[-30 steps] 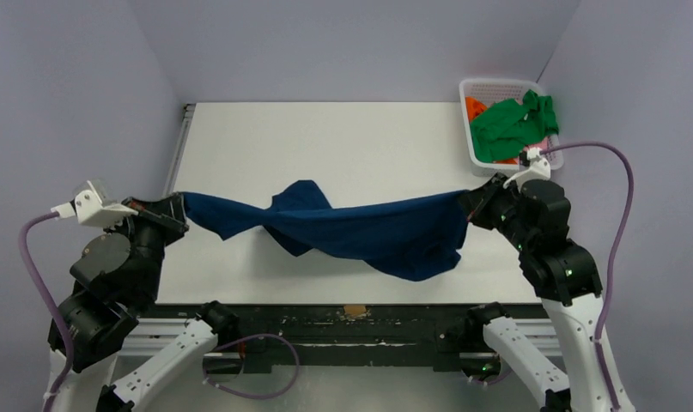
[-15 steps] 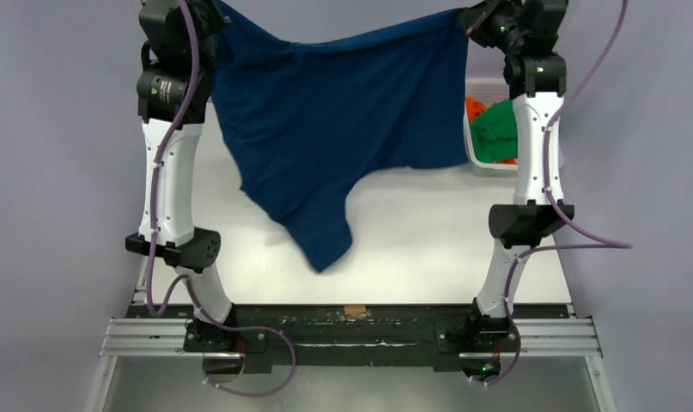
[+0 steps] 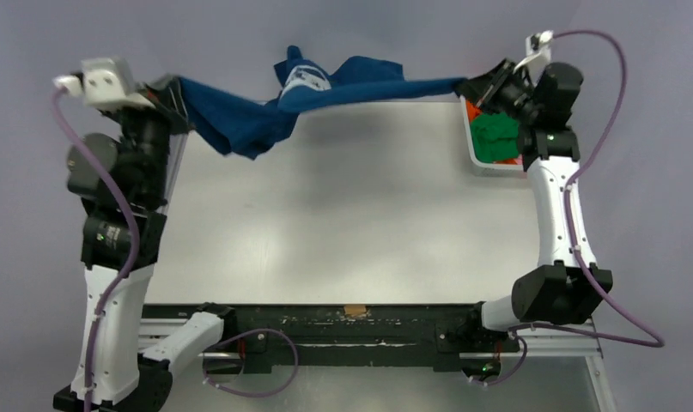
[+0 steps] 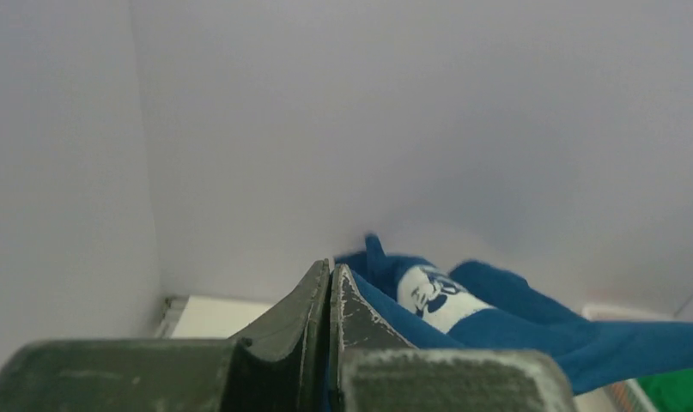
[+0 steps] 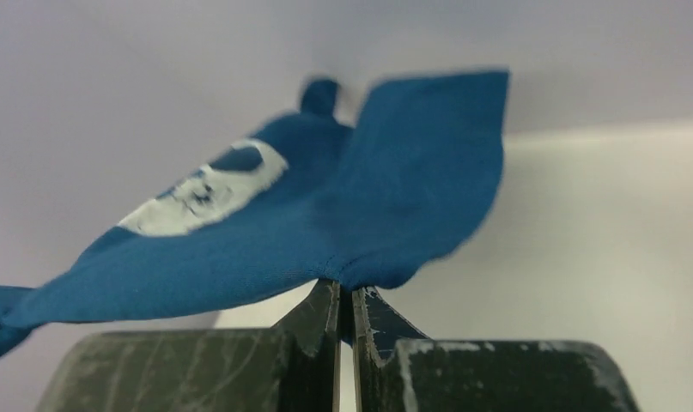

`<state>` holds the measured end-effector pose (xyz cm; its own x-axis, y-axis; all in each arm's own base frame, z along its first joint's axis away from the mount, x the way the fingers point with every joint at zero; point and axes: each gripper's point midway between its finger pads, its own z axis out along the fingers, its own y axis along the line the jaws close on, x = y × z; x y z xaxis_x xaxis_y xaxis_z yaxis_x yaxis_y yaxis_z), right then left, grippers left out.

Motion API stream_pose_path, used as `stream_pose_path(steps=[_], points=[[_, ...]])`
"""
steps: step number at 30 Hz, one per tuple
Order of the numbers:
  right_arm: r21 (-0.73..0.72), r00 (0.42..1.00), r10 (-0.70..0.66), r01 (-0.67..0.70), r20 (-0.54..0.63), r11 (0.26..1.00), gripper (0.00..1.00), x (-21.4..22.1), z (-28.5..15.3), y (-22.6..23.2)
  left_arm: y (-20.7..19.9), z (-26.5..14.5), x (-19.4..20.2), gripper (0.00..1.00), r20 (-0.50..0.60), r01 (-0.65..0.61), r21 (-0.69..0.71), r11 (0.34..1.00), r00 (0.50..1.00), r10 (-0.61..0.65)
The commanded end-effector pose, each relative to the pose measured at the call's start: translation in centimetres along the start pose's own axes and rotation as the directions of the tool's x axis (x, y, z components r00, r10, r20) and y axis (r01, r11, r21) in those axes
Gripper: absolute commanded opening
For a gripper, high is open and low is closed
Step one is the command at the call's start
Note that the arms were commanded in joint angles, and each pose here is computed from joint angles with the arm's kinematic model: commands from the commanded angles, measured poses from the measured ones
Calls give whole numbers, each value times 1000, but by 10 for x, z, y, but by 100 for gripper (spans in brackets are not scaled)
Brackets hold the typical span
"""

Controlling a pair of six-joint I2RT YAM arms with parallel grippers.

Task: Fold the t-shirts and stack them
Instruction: Flatten out the tshirt

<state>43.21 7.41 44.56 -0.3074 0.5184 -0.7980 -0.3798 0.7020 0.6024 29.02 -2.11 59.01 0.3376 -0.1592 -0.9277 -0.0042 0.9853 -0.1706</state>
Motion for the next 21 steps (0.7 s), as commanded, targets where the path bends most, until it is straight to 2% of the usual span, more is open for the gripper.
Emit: stream_pose_path(steps=[1, 3, 5, 8, 11, 13, 15, 17, 19, 20, 21], points=[[155, 967, 87, -51, -238, 987, 0, 123, -7, -89, 3, -40, 191, 0, -407, 72, 15, 997, 911, -59], [225, 937, 154, -84, -314, 971, 0, 173, -22, -114, 10, -84, 248, 0, -533, 158, -61, 986, 829, -166], [278, 899, 250, -153, -359, 948, 3, 218, -38, -128, 5, -117, 291, 0, -612, 223, -97, 970, 755, -235], [407, 844, 351, -177, -406, 896, 13, 275, -71, -149, 3, -169, 329, 0, -728, 206, -212, 955, 619, -295], [577, 795, 421, -110, -438, 809, 23, 309, -109, -173, 7, -219, 364, 0, -816, 166, -283, 945, 476, -328], [652, 762, 459, -63, -457, 755, 33, 323, -130, -183, 19, -257, 381, 0, -860, 107, -339, 935, 368, -354], [715, 743, 488, -18, -458, 699, 43, 329, -148, -189, 28, -287, 388, 0, -879, 55, -385, 921, 282, -384], [777, 759, 490, 34, -430, 629, 46, 325, -164, -198, 37, -313, 387, 4, -884, 6, -424, 906, 215, -415], [814, 793, 466, 64, -393, 578, 49, 311, -175, -199, 46, -331, 379, 8, -870, -49, -475, 879, 175, -460], [818, 809, 447, 69, -381, 571, 56, 304, -177, -197, 49, -338, 375, 13, -871, -65, -479, 876, 158, -465], [815, 826, 425, 70, -371, 575, 67, 296, -177, -194, 48, -341, 372, 28, -875, -65, -476, 877, 141, -464]])
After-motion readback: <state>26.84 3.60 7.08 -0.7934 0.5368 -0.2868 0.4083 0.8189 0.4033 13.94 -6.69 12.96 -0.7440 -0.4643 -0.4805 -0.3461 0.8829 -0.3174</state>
